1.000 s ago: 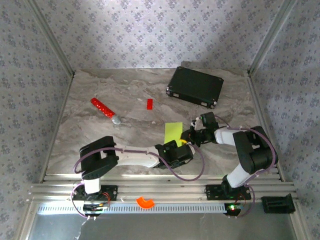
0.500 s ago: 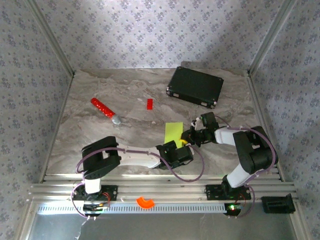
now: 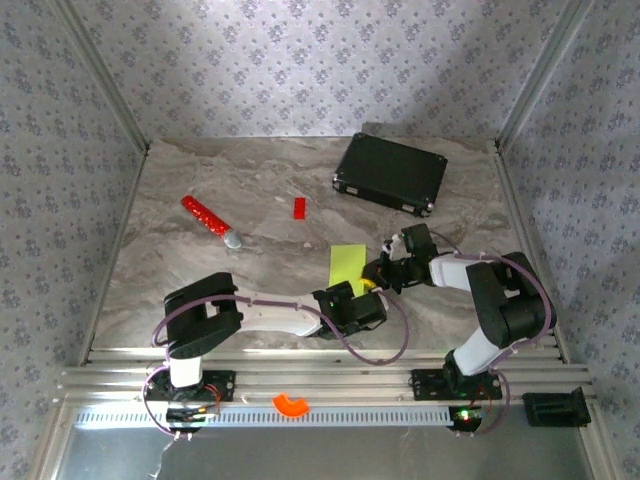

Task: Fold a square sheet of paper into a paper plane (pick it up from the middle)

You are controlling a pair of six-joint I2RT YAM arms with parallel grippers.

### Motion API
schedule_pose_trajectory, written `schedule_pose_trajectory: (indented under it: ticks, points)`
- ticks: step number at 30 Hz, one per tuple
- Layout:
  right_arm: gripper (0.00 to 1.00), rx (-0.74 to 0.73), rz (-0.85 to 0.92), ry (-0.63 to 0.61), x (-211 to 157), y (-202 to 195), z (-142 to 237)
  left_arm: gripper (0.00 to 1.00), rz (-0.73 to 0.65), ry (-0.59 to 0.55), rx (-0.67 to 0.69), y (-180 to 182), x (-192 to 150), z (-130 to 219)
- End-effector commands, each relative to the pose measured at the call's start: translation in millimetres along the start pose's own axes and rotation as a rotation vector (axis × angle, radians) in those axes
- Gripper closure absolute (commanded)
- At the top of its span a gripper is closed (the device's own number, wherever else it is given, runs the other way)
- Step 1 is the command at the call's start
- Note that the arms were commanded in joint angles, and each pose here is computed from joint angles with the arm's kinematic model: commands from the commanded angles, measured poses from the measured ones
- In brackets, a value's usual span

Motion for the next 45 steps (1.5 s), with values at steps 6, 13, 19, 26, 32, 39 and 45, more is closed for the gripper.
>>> schedule_pose_trajectory:
  ticks: [6,13,19,26,32,39,45]
  points:
    - [0.93,-0.01,0.011,-0.013,3.8,2.5,4.1,0.27,0.018,-0.057,0.017,4.7,20.1,9.2]
    - [0.93,-0.009,0.01,-0.014,4.2,1.9,5.1,0.33,0.012,-0.04,0.02,2.1,17.0,5.2]
    - [0.93,-0.01,0.009,-0.014,3.8,1.8,5.6,0.35,0.021,-0.052,0.031,4.6,18.3,7.0]
    - [0.92,-0.011,0.007,-0.014,3.7,1.7,6.2,0.45,0.023,-0.055,0.033,4.9,19.6,6.4]
    - [0.92,-0.011,0.01,-0.015,4.0,2.8,6.3,0.59,0.028,-0.054,0.033,5.3,18.2,7.1]
    - [0.92,-0.012,0.01,-0.017,3.8,2.6,6.7,0.7,0.026,-0.046,0.033,3.8,16.0,5.7]
    - [0.92,-0.011,0.01,-0.016,3.4,2.6,6.8,0.79,0.041,-0.046,0.033,4.4,15.5,6.4]
Point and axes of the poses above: each hand's point on the last joint's axis, 136 mm out from that joint toward the fingers, its own z axis back along the fingers, its own y axis along the line the jaws close on, x = y × z, the point moved 6 cm from there along z, back along the fingers, and after that the axes turned 5 degrees about -z, right-handed, at the moved point
